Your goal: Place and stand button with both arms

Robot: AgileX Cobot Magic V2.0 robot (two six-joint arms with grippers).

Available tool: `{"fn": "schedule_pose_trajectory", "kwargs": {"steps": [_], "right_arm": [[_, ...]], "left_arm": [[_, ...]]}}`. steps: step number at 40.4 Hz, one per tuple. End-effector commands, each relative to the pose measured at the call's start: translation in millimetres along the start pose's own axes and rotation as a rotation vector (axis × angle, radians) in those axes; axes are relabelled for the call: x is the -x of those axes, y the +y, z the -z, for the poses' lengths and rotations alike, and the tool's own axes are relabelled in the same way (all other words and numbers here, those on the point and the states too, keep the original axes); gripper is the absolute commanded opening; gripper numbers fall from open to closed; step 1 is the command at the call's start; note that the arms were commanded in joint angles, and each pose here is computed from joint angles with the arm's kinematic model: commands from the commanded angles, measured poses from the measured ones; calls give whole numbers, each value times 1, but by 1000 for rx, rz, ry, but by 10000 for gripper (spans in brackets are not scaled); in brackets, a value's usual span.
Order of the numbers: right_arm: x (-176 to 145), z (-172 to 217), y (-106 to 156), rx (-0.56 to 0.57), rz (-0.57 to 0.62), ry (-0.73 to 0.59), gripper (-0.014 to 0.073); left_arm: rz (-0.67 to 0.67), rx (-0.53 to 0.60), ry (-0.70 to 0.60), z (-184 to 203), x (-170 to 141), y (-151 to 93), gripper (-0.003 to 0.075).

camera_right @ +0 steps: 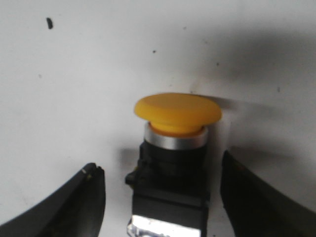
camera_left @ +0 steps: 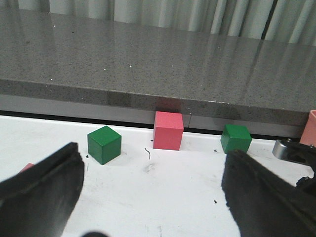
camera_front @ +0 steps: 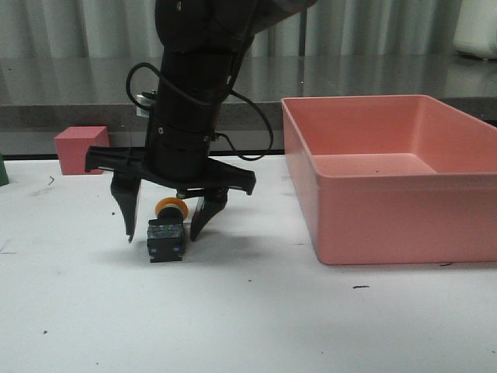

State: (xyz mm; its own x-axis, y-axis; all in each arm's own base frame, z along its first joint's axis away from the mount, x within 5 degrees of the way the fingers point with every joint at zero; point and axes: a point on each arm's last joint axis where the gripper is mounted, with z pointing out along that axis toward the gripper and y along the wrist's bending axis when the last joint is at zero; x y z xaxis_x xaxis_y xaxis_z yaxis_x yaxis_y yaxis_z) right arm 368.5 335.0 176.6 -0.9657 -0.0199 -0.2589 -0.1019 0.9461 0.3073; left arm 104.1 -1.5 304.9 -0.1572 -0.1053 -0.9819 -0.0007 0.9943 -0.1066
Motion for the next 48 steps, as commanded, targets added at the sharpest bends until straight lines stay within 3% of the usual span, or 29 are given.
{"fn": "schedule_pose_trajectory", "kwargs": {"steps": [1,7,14,19,24,30,37,43,48], "right_arm": [[18,69,21,109,32,-154,538],[25,116,31,170,102,-247,503],[26,147,34,204,138,-304,131],[23,162,33,205,141,-309,-77],[24,190,22,156,166,-338,-61],[29,237,-11,91,226,-369,-61],[37,285,-73,-38,238,-352,-61],[40,315,-131,-140,166,-317,-61],[34,332,-163,-185,106,-329,-61]], "left_arm": [[21,-11,-97,1,17,-2,547],[21,-11,-97,1,17,-2,547],[21,-11,-97,1,17,-2,547],[21,-11,-97,1,17,-2,547],[21,-11,-97,1,17,-2,547],[21,-11,-97,1,17,-2,547],[21,-11,-97,1,17,-2,547],[21,-11,-97,1,17,-2,547],[21,-11,-95,1,17,-2,547]]}}
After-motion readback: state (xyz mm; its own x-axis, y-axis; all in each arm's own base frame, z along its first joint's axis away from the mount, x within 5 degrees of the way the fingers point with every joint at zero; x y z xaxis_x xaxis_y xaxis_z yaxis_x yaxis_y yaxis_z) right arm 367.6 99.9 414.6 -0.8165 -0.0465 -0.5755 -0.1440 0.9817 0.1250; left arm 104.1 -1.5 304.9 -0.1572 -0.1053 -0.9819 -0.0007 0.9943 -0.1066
